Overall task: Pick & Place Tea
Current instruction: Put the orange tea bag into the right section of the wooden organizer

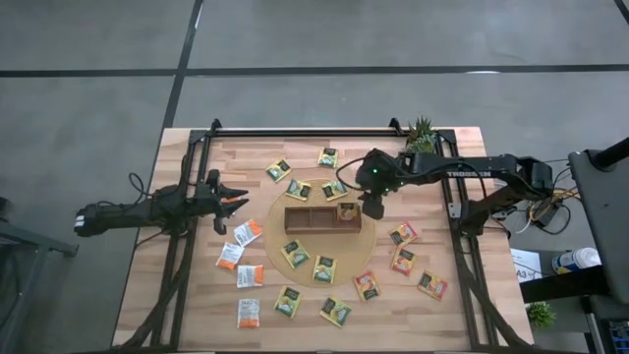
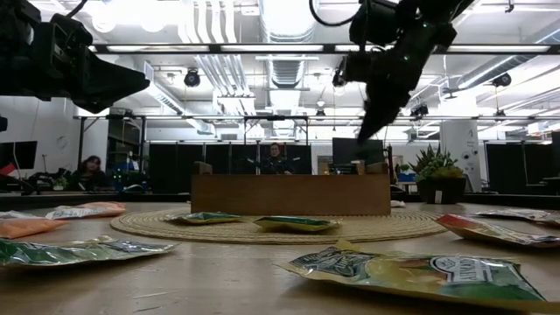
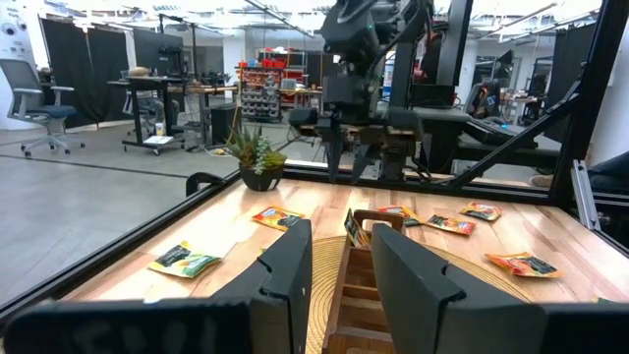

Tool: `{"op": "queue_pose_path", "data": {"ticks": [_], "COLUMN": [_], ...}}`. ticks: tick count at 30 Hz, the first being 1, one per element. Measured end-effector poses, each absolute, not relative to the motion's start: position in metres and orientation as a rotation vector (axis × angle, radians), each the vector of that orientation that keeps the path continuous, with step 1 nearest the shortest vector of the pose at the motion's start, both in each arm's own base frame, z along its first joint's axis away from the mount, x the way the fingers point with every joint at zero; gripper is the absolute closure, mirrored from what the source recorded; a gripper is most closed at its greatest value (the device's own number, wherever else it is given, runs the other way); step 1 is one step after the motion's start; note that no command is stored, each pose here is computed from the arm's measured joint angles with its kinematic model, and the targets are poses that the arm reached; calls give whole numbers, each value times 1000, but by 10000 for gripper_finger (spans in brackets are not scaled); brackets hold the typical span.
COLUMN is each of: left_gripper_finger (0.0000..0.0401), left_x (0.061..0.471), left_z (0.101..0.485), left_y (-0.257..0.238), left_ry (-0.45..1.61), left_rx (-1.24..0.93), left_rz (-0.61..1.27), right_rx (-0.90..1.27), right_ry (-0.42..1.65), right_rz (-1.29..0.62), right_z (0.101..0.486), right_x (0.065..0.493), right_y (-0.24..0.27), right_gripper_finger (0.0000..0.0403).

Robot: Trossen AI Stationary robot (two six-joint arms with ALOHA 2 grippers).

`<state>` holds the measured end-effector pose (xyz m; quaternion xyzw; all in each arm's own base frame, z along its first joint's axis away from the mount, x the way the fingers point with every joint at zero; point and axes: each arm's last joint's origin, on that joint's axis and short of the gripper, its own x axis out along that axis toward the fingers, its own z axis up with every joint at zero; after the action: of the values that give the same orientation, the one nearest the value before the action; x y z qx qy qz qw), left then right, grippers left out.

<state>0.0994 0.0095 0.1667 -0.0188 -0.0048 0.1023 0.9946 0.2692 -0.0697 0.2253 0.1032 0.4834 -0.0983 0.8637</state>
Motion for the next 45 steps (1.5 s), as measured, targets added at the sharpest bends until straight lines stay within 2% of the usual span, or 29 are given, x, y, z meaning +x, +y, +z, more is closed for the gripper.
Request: {"op": "queue_pose_path", "data": {"ticks": [17,27,34,45], "left_gripper_finger": [298,298,297,298], "left_x": [99,99,99,99], "left_z": [167,167,167,167], "left_y": [10,9,10,10], "left_ry": [-9,-10,-10,-10], "left_rx": [-38,-37,-38,-38], "left_rz": [205,205,205,205], "right_rx": [301,777,1033,1123], "right_ry": [1185,1081,1027,1116], "right_rz": [-409,-780,-979,-1177], "right_z": [218,230,228,191], "right_x": [239,247,264,267], "right_y": [-110,-144,-160,-167], "right_gripper_finger": [235,208,206,206]}}
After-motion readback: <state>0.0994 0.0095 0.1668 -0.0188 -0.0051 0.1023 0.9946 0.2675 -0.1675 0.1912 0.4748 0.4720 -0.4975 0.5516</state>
